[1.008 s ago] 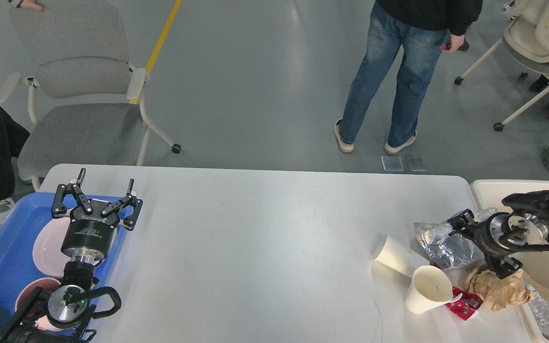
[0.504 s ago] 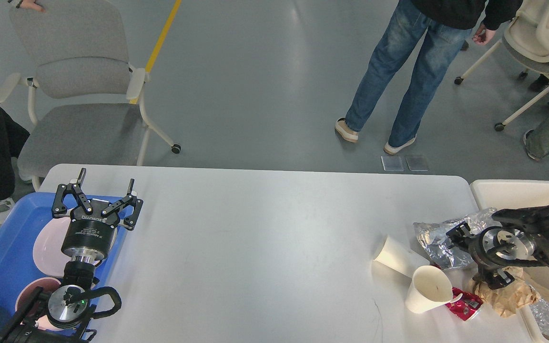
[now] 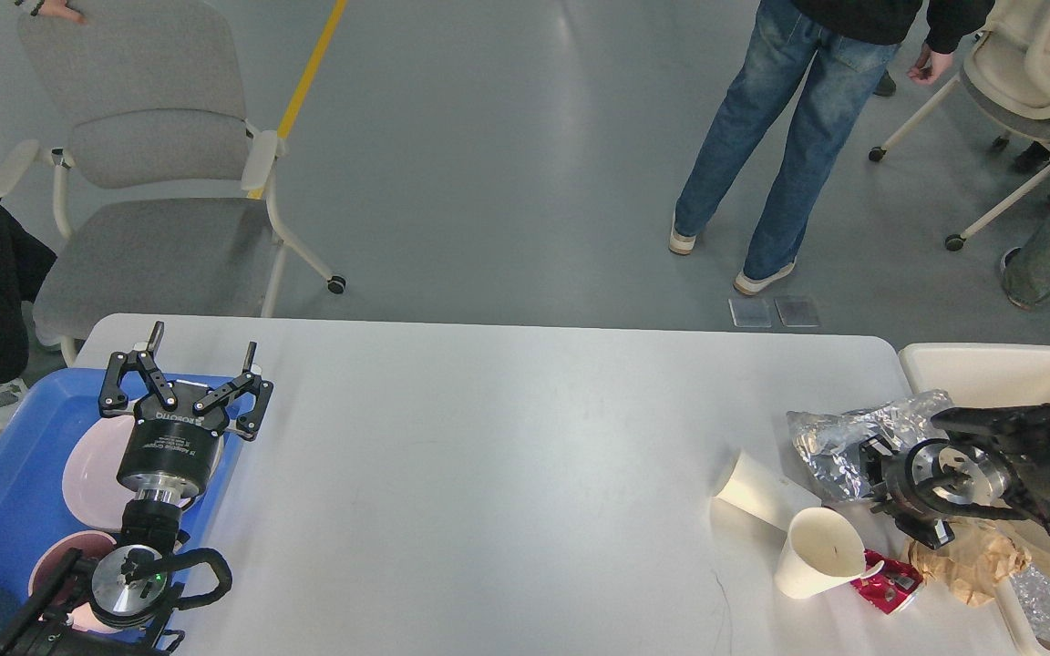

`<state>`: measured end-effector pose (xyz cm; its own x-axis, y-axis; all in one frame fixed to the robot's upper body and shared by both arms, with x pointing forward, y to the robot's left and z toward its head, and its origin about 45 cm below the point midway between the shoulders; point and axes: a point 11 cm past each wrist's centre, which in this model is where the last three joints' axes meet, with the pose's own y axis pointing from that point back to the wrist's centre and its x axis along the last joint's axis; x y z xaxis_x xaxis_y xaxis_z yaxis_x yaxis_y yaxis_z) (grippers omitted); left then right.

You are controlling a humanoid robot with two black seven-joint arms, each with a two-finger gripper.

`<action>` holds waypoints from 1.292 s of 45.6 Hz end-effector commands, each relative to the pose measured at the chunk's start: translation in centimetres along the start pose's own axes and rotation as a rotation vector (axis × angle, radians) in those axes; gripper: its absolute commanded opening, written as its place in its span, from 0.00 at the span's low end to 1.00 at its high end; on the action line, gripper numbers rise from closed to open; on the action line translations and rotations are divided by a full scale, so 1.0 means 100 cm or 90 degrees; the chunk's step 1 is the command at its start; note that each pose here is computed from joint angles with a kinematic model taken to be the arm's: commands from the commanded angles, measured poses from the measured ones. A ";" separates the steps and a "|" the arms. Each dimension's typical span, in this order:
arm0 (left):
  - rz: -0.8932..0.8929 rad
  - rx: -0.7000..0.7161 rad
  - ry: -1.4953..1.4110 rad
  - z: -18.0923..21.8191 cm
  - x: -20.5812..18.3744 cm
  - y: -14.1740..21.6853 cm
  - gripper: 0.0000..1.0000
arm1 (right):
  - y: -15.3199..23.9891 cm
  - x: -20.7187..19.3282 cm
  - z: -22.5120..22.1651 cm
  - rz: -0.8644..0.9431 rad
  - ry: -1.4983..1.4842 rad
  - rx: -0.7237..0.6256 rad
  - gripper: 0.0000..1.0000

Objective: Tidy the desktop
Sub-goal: 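Lower the right gripper and grasp the silver foil bag, then lift the foil bag and drop it into the white bin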

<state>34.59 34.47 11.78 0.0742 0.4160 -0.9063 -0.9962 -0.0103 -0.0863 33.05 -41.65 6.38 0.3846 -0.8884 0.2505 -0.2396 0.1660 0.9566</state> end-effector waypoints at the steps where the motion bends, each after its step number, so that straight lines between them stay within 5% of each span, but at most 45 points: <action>1: 0.000 0.000 0.000 0.000 0.000 0.000 0.96 | 0.000 0.000 0.000 0.000 0.002 0.000 0.00; 18: -0.001 0.000 0.000 0.000 0.000 0.000 0.96 | 0.028 0.022 -0.032 0.016 0.008 0.039 0.00; 30: 0.000 0.000 -0.001 0.000 0.000 0.000 0.96 | 0.127 0.051 -0.062 -0.020 0.174 0.011 0.00; 41: 0.000 0.000 -0.001 0.000 0.000 0.000 0.96 | 0.250 0.029 -0.083 -0.056 0.381 -0.015 0.00; 52: 0.000 0.000 -0.001 0.000 0.000 0.000 0.96 | 0.309 -0.021 -0.061 -0.126 0.503 -0.035 0.00; 59: 0.000 0.000 0.000 0.000 0.000 0.000 0.96 | 0.326 -0.017 -0.057 -0.105 0.486 -0.013 0.00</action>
<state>34.59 34.47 11.79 0.0747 0.4165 -0.9060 -0.9962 -0.0098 -0.0866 30.08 -31.86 37.13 0.9341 -0.3414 0.1044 -0.0841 0.0737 0.9937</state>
